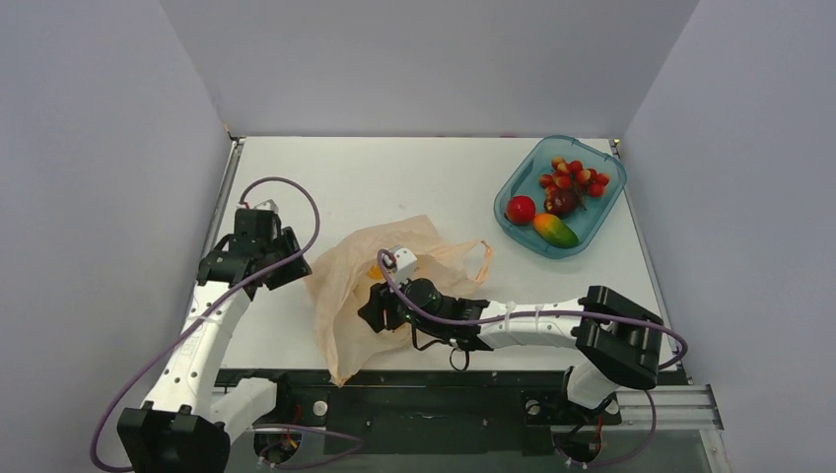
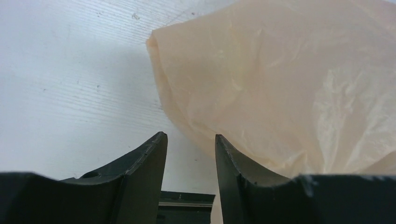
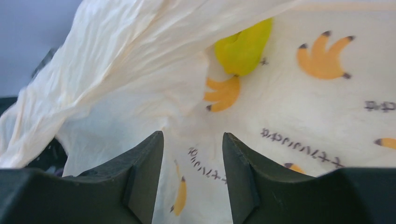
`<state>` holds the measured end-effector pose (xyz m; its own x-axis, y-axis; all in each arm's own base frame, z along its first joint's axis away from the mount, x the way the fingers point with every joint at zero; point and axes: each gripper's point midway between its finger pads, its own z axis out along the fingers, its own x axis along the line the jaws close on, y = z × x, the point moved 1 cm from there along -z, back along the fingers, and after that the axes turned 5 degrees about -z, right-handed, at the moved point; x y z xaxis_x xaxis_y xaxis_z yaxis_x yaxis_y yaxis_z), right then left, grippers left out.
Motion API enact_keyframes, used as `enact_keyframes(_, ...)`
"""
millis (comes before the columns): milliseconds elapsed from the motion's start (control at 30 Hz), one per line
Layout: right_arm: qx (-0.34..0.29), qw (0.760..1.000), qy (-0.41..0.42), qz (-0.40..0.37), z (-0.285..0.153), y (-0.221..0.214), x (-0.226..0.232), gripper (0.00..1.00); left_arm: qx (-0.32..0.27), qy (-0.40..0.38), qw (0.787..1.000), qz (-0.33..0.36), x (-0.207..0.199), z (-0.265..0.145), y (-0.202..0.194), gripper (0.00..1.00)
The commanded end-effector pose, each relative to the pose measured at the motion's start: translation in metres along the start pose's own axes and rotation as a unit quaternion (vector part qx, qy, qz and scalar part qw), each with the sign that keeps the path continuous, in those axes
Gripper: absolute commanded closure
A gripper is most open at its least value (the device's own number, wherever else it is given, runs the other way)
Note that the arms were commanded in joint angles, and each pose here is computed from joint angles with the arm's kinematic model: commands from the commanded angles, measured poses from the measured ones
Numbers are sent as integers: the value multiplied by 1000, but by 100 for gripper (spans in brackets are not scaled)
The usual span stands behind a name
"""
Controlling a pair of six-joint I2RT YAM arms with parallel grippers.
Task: Take the fake fruits out of the plastic bag
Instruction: Adjust the plastic bag at the center of the board.
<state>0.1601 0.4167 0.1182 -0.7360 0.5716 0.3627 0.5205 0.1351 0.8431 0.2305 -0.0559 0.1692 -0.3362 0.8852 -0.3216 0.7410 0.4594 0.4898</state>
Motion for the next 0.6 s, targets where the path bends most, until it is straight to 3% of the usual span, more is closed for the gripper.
enact_keyframes(0,-54,997,-58,24,-6,27,-18,54,-29,-52,998,9,-11,12,28,60)
enact_keyframes(167,-65,994,-85,25,-8,33,-25,56,15,-36,999,-2,-6,51,20,64)
enact_keyframes(233,-51,994,-97,15,2,31,-28,62,44,-23,999,-13,-1,73,10,65)
enact_keyframes(467,-10,1000,-9,-18,48,21,19,67,114,-67,990,-43,-20,125,-17,69)
enact_keyframes(567,-18,999,-33,-12,43,27,10,67,151,-64,986,-25,-29,137,-35,71)
